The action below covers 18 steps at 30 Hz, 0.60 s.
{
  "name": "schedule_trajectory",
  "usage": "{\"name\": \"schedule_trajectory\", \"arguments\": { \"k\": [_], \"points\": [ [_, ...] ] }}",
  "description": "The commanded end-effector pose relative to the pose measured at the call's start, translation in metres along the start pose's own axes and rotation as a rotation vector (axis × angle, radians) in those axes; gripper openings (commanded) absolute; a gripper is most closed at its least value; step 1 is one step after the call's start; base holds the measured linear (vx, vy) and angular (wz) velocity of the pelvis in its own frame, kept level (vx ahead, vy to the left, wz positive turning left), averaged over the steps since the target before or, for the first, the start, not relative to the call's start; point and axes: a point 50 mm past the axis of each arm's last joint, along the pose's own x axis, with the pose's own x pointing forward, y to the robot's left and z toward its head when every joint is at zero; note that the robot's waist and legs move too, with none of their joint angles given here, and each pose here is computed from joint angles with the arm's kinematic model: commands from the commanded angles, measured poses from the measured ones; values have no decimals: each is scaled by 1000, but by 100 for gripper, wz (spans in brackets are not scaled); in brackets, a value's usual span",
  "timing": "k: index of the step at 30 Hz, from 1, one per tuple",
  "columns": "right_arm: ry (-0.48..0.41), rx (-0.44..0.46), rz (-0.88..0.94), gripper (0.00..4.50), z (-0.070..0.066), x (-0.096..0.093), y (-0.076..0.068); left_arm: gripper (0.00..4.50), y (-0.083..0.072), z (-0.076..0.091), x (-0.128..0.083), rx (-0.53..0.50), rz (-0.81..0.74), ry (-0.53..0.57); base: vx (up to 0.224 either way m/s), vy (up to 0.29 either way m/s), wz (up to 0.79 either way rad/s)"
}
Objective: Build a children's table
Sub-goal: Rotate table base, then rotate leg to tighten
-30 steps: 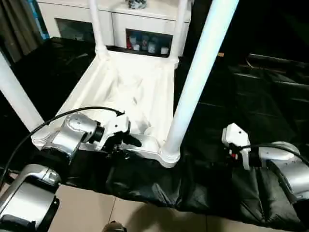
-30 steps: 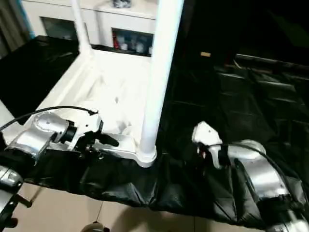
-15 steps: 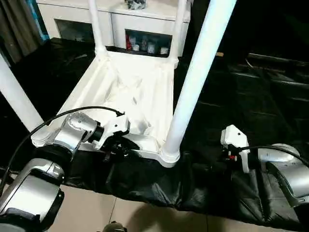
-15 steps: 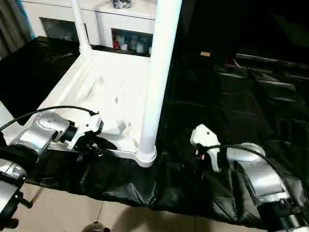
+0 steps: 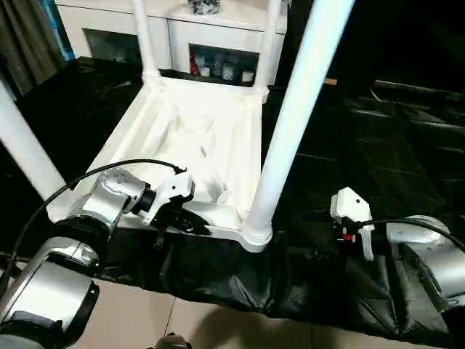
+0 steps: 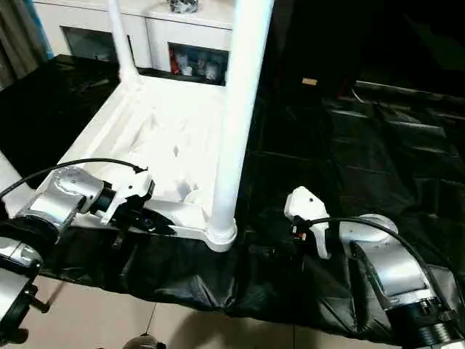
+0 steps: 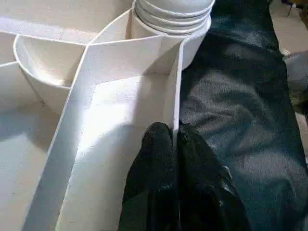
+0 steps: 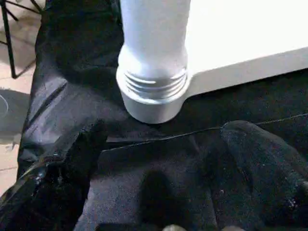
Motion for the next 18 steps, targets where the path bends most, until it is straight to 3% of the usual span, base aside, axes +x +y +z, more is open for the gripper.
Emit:
{"name": "schedule_trajectory", "arguments": {
  "k": [1,11,16,17,18],
  "points": [
    [-33,-16,-20,450,7,10,-1,3,0,-3,7,-68,104,-91,0,0,0],
    [-101,9,-165,450,12,44,-12,3,-16,0,48,-67,195,-114,0,0,0],
    [-76,14,-230,450,12,52,-22,3,-24,-7,52,-78,177,-32,0,0,0],
    [-78,25,-236,421,12,54,-24,0,-26,-9,52,-82,174,-17,0,0,0],
    [-72,22,-243,421,12,55,-26,0,-26,-9,52,-88,179,-9,0,0,0]
  ]
}}
